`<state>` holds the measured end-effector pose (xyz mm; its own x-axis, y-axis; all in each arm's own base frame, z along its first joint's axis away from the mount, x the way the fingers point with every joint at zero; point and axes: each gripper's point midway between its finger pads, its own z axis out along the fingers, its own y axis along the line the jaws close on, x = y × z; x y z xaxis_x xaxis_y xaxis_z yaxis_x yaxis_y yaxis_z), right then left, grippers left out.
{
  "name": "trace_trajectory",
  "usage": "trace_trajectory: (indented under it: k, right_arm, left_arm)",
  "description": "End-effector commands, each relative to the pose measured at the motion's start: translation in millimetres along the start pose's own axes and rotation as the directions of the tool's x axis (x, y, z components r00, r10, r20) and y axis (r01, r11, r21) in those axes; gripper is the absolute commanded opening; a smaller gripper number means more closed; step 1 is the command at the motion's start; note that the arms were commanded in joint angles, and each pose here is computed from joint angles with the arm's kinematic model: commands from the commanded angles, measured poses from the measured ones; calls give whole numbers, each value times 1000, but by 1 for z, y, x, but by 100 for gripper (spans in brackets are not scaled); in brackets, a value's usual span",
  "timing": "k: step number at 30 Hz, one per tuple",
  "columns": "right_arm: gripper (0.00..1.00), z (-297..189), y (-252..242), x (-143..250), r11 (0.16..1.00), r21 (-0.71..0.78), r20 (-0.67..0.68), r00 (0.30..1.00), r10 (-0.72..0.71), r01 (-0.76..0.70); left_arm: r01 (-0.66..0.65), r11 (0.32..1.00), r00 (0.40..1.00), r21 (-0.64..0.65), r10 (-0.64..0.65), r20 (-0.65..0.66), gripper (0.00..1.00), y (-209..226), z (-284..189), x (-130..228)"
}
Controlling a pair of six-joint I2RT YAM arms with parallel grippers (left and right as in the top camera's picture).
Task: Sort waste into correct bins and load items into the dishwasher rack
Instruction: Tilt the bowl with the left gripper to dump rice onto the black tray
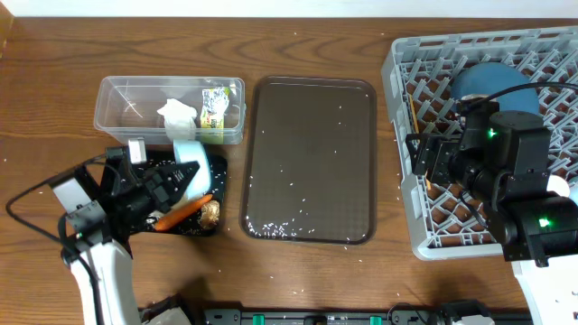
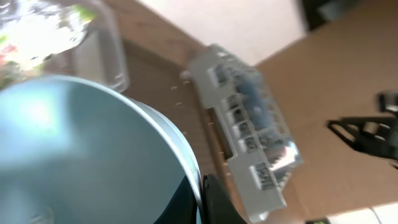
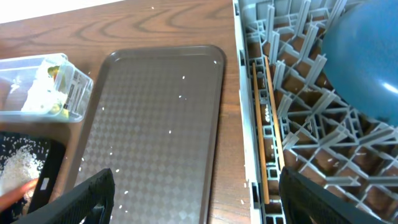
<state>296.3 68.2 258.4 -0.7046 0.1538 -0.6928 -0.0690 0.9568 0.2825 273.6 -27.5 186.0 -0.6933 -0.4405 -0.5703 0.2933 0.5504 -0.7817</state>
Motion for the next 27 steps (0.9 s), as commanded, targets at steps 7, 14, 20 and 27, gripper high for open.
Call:
trace_trajectory:
  k: [7, 14, 20, 27]
  right_arm:
    - [79, -1, -2, 2, 1000, 9, -9, 1000, 17, -17]
    - [79, -1, -2, 2, 1000, 9, -9, 1000, 17, -17]
    - [79, -1, -2, 3, 1000, 10, -12, 1000, 17, -17]
    - [80, -1, -2, 1, 1000, 9, -7, 1000, 17, -17]
  left_arm:
    - [138, 977, 990, -161, -134, 39, 6, 31, -3, -5]
    - [-26, 965, 1000, 260, 24, 10, 6, -10, 0, -18]
    - [3, 966, 1000, 259, -3, -1, 6, 6, 5, -14]
    - [-23, 967, 1000, 255, 22, 6, 6, 7, 5, -14]
